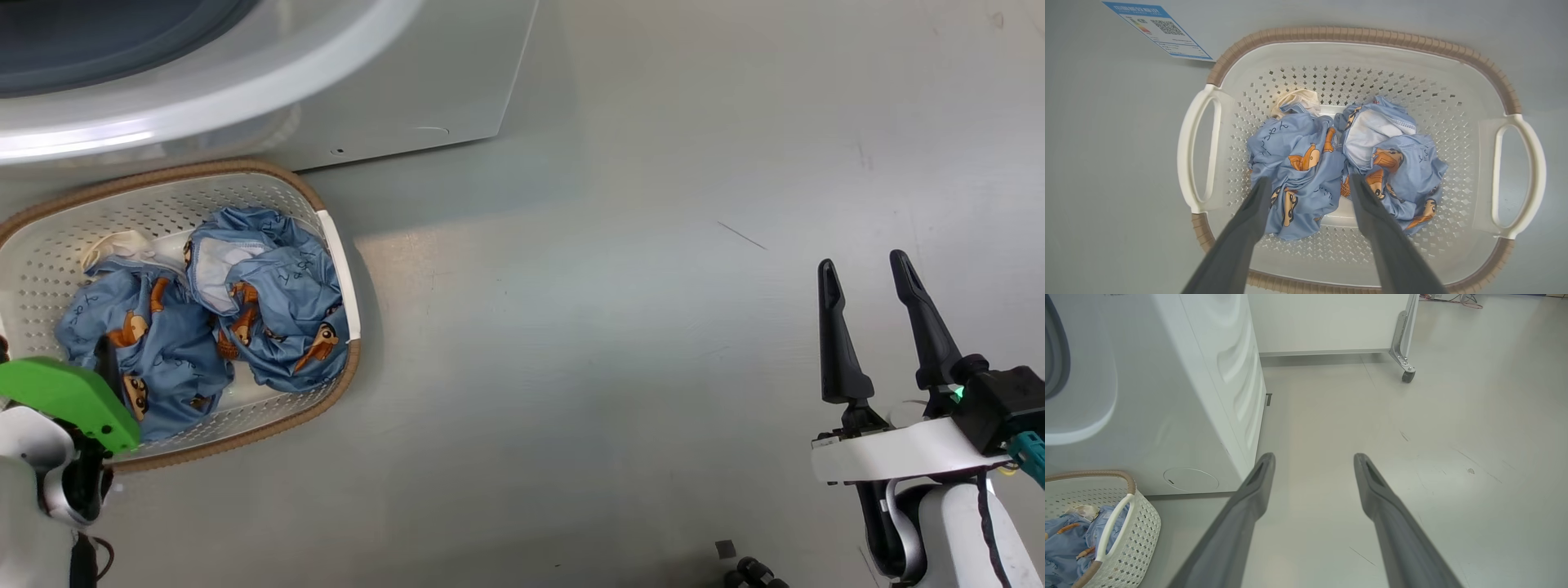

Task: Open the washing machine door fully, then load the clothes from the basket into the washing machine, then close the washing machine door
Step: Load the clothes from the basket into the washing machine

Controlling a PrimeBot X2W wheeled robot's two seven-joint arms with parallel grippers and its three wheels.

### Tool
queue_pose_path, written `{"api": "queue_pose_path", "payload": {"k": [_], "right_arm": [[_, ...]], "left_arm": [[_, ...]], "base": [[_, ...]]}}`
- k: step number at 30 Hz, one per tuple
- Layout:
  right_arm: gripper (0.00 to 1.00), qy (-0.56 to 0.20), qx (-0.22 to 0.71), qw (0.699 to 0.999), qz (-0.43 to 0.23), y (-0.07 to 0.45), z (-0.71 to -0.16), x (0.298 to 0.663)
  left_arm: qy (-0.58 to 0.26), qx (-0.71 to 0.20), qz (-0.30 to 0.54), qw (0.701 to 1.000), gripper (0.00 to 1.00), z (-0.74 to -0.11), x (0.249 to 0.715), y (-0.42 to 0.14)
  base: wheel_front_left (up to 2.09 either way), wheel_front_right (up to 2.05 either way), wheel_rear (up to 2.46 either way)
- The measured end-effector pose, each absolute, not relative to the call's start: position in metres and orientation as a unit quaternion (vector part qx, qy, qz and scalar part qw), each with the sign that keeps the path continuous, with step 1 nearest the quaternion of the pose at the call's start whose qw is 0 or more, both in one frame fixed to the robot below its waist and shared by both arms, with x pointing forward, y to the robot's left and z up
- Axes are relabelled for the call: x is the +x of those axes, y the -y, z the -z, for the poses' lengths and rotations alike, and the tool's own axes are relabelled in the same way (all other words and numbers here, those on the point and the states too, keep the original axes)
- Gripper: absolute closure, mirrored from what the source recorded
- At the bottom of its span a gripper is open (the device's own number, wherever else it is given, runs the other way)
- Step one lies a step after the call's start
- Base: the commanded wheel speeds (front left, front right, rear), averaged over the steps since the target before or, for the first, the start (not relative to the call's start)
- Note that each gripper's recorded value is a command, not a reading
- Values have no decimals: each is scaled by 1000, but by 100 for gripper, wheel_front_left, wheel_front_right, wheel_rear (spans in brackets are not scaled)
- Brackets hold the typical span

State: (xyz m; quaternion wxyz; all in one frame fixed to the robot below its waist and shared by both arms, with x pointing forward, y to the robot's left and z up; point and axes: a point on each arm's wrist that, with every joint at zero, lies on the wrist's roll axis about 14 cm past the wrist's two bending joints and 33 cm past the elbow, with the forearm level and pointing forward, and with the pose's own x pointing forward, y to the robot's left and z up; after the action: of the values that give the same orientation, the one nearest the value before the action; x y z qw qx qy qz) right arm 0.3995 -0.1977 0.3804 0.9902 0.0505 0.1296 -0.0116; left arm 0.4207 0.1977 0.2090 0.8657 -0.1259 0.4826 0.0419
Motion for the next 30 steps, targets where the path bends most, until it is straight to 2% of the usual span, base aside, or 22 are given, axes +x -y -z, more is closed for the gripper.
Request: {"api": "queue_pose_path", "payload": {"k": [7, 27, 30], "right_arm": [[0, -143, 45, 989, 10, 197, -370, 401], [0, -190, 39, 981, 5, 195, -328, 406], [0, -197, 39, 980, 5, 195, -321, 406]], "left_arm": [[-493, -141, -56, 857, 0, -197, 434, -198], [-563, -185, -97, 800, 0, -142, 439, -208], [-562, -184, -99, 800, 0, -136, 446, -210]], "base": [[0, 0, 0], [0, 0, 0], [0, 0, 0]]}}
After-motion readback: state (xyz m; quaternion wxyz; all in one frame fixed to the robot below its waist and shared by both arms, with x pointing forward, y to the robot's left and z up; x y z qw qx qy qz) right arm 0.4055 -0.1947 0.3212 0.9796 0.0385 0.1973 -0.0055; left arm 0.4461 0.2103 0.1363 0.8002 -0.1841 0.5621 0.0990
